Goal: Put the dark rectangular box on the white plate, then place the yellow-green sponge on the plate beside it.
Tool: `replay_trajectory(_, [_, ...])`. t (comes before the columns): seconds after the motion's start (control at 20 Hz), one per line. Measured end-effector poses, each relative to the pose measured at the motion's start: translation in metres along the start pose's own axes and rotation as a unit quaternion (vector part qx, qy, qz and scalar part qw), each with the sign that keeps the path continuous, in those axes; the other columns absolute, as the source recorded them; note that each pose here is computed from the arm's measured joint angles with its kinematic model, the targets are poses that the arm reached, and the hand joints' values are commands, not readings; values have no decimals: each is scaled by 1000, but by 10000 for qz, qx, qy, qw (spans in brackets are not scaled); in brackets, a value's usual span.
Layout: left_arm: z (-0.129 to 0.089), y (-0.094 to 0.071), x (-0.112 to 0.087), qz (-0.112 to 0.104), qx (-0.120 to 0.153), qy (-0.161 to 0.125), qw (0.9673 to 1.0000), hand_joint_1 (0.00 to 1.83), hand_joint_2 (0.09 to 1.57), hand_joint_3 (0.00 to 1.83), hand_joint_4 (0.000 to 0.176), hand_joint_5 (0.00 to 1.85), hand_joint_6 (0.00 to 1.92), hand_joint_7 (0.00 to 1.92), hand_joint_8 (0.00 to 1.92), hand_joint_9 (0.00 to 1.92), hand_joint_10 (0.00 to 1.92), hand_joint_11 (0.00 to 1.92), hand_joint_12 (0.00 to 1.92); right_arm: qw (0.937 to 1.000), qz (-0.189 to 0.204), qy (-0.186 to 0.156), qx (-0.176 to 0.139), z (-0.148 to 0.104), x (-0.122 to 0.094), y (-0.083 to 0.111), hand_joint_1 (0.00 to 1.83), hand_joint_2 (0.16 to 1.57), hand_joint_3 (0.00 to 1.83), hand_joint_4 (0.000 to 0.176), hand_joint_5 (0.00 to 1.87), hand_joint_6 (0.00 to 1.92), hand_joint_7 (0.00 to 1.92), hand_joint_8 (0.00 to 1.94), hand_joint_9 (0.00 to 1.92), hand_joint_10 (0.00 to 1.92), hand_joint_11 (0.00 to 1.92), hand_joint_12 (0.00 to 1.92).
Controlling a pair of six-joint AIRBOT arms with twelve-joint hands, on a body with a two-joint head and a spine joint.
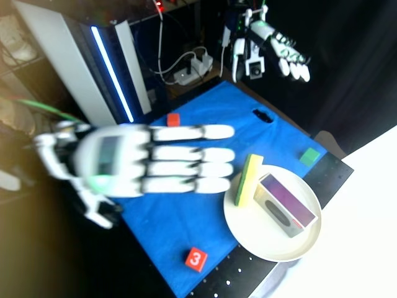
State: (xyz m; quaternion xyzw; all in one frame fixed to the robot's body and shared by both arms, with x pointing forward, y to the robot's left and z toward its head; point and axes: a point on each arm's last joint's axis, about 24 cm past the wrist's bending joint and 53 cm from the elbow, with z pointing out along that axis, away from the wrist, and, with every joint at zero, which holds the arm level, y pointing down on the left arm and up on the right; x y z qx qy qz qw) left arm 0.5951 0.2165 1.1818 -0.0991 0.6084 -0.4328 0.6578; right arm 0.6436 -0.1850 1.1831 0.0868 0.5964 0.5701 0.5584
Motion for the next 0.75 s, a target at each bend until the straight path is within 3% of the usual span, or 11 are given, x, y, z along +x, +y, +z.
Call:
replay_trajectory(0.1, [-3, -4, -3, 25, 76, -29, 10000, 833, 967, 0, 79, 205, 3, 190, 5, 164, 11, 33, 322, 9997, 155, -79, 140, -25, 4, -6, 834, 827, 0, 58, 172, 0, 197, 1, 191, 13, 41, 262])
replay_trajectory(0.15, [-3, -3, -4, 20, 58, -46, 10000, 803, 975, 2, 73, 206, 3, 193, 5, 176, 13, 48, 338, 9994, 223, -159, 219, -33, 4, -9, 843, 826, 1, 59, 178, 0, 196, 0, 201, 6, 9, 392])
replay_trajectory(0.25, [-6, 1, -7, 38, -25, -77, 10000, 780, 981, 0, 68, 212, 1, 190, 1, 168, 2, 7, 414, 9976, 311, -374, 487, -53, -2, -21, 817, 824, 0, 78, 169, 0, 174, 0, 170, 1, 0, 360])
replay_trajectory(0.3, [-7, 5, -7, 46, -88, -75, 9999, 782, 972, 0, 76, 212, 0, 186, 1, 162, 0, 1, 403, 9966, 300, -487, 597, -61, -8, -26, 784, 834, 3, 86, 150, 0, 155, 1, 139, 0, 0, 303])
replay_trajectory(0.4, [-11, 9, -5, 7, -169, -18, 9999, 754, 963, 0, 73, 212, 0, 198, 6, 168, 3, 0, 404, 9943, 299, -720, 726, -70, -18, -32, 782, 851, 6, 52, 150, 0, 156, 1, 124, 0, 0, 285])
replay_trajectory(0.5, [-14, 9, -7, -31, -161, -42, 9999, 701, 967, 0, 96, 198, 0, 196, 1, 193, 3, 0, 524, 9942, 328, -709, 736, -73, -16, -30, 783, 855, 4, 57, 145, 0, 121, 1, 91, 1, 0, 202])
replay_trajectory(0.65, [-17, 13, -13, -84, -210, -149, 9996, 731, 958, 0, 79, 221, 5, 213, 4, 220, 7, 0, 571, 9956, 349, -587, 647, -72, -8, -25, 781, 870, 9, 62, 146, 0, 128, 4, 88, 1, 0, 183])
replay_trajectory(0.75, [-17, 11, -17, -124, -172, -237, 9995, 720, 965, 1, 100, 221, 4, 218, 4, 226, 7, 0, 576, 9951, 352, -644, 669, -72, -11, -26, 801, 867, 3, 71, 163, 3, 145, 4, 102, 3, 0, 236])
